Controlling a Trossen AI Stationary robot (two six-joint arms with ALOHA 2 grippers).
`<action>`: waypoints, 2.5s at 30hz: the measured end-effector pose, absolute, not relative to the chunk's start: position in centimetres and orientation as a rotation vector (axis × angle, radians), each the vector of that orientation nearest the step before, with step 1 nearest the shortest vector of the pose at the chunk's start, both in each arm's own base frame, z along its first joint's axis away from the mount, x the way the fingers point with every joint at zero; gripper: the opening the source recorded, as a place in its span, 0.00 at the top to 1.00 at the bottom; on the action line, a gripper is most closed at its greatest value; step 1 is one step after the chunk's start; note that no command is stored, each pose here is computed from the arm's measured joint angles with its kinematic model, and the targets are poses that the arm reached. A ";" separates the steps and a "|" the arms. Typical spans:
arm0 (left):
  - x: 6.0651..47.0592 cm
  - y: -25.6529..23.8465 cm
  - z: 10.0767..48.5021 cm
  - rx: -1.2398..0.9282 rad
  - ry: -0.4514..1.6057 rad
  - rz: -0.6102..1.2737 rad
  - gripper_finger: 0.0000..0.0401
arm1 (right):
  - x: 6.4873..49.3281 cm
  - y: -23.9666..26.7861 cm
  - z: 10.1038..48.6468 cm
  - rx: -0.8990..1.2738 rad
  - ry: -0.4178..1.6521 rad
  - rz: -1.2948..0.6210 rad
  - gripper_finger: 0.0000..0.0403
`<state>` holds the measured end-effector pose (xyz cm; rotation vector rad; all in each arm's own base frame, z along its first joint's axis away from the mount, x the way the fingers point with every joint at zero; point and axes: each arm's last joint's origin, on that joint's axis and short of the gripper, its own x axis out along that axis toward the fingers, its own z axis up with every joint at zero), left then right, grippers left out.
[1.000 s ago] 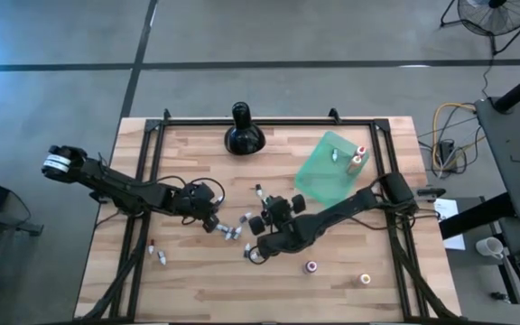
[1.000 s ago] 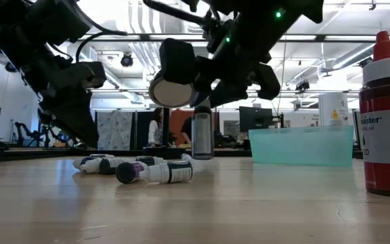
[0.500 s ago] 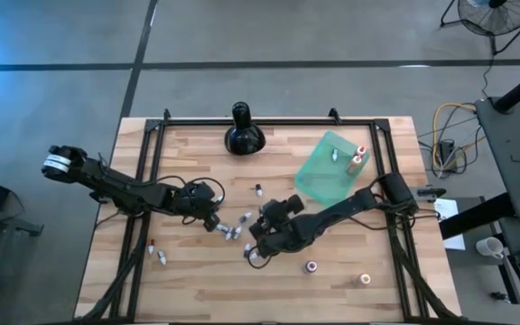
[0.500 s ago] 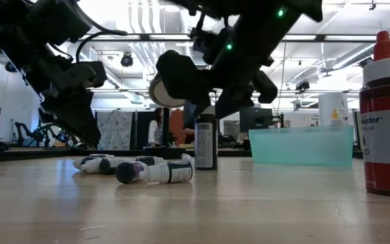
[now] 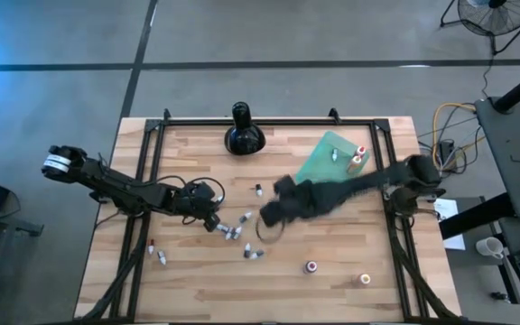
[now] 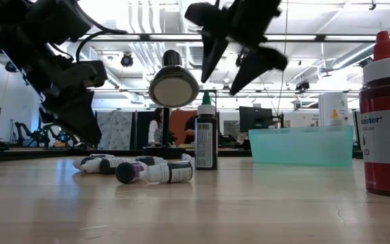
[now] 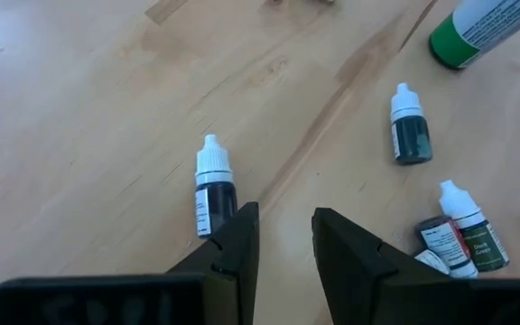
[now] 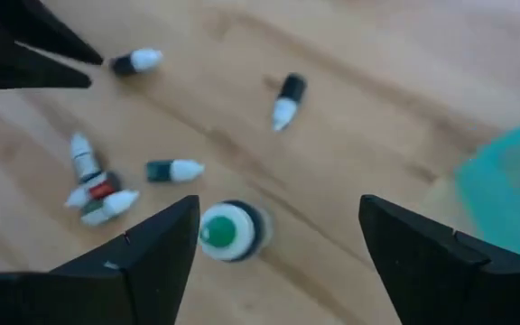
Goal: Pick & Place food coloring
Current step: Put the large green food coloring bottle into the green bin
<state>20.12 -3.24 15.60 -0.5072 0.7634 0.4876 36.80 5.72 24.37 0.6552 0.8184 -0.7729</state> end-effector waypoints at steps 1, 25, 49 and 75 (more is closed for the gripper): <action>20.2 -3.2 15.6 -0.509 0.759 0.486 0.80 | 37.0 4.7 24.6 0.704 0.856 -0.729 0.26; 20.1 -3.3 15.6 -0.539 0.754 0.501 0.80 | 39.1 2.4 23.5 1.002 1.034 -0.573 0.26; 20.1 -3.2 15.5 -0.540 0.757 0.508 0.80 | 43.4 2.9 23.4 0.778 1.329 -0.665 0.33; 20.1 -3.2 15.5 -0.538 0.758 0.507 0.80 | 43.5 2.9 22.5 0.801 1.331 -0.651 0.61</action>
